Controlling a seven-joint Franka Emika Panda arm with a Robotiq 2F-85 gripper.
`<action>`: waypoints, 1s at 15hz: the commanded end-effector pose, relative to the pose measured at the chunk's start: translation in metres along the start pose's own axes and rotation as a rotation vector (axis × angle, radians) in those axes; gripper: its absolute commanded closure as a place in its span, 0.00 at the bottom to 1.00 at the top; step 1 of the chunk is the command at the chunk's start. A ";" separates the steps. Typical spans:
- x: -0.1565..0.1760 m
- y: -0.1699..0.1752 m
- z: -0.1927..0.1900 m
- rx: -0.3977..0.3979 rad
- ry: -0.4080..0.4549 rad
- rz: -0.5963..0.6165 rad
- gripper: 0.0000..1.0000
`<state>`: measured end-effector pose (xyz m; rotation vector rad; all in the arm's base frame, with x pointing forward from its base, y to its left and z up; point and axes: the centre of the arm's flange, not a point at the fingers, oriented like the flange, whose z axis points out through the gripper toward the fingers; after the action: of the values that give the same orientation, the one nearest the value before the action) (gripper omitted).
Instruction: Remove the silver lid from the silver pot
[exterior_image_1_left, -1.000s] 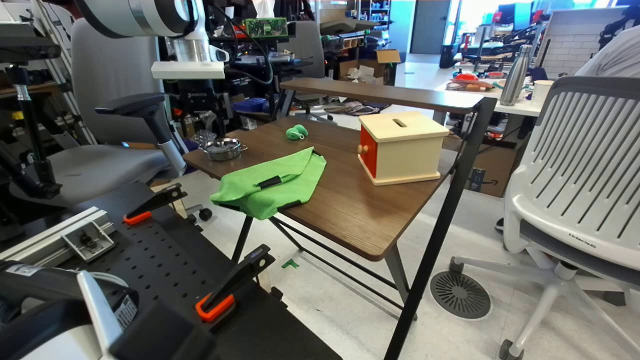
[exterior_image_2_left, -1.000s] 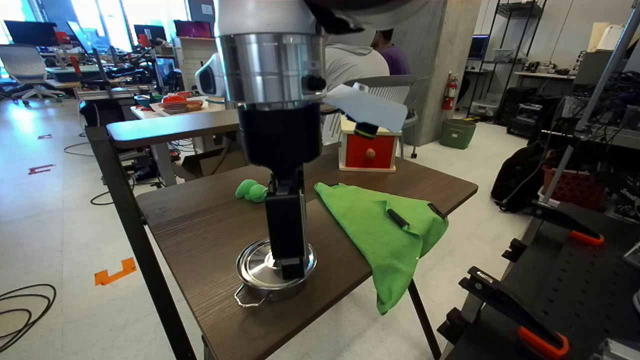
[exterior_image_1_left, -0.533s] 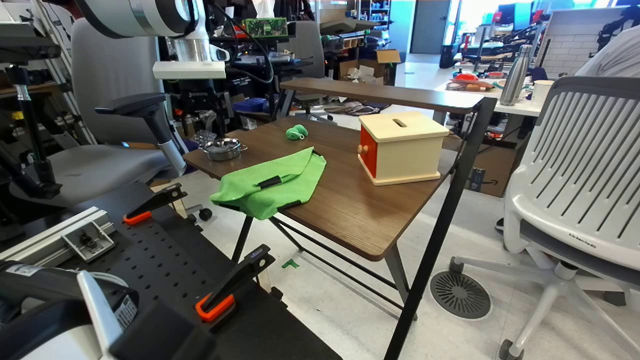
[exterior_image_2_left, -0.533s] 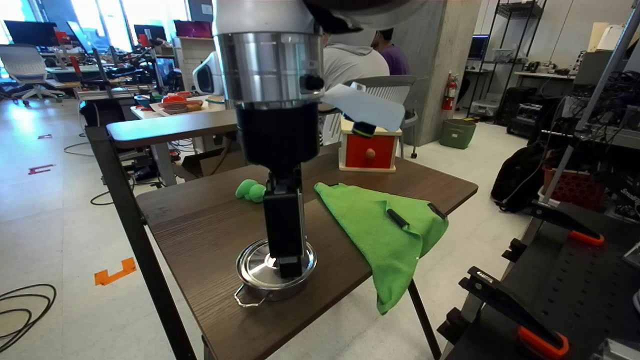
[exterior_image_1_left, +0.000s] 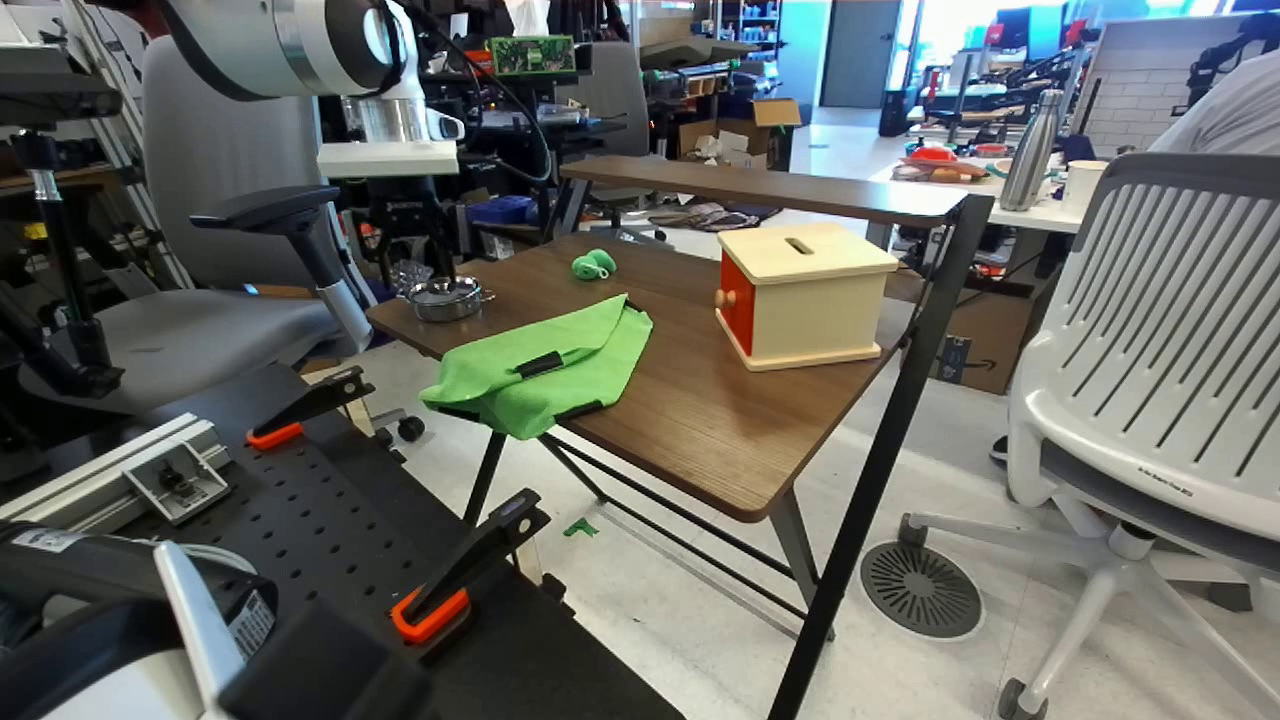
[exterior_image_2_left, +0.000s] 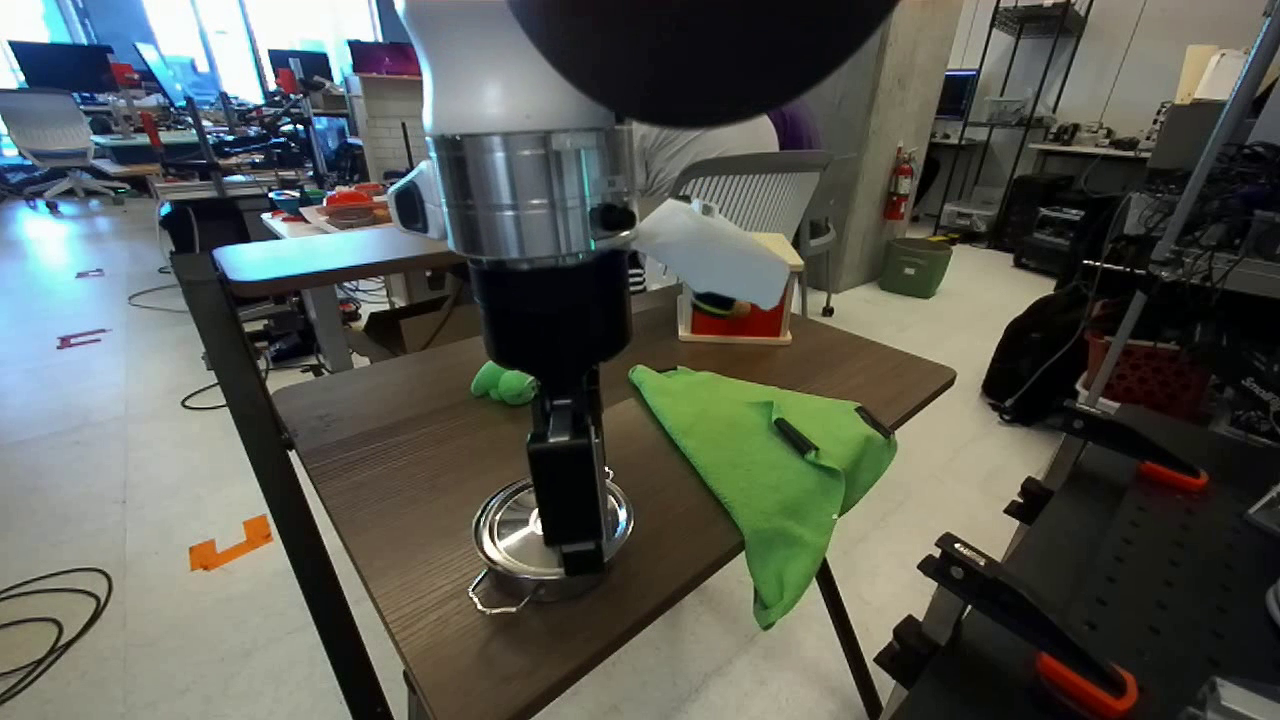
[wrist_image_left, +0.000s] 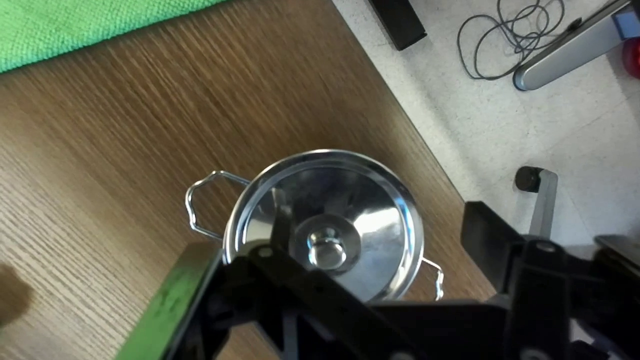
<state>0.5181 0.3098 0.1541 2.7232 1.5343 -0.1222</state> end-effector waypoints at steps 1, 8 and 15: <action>0.018 0.008 0.010 -0.037 0.022 0.026 0.48; 0.022 0.015 0.009 -0.067 0.029 0.054 0.99; 0.022 0.029 -0.008 -0.095 0.050 0.075 0.95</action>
<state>0.5428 0.3120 0.1513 2.7375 1.4298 -0.0622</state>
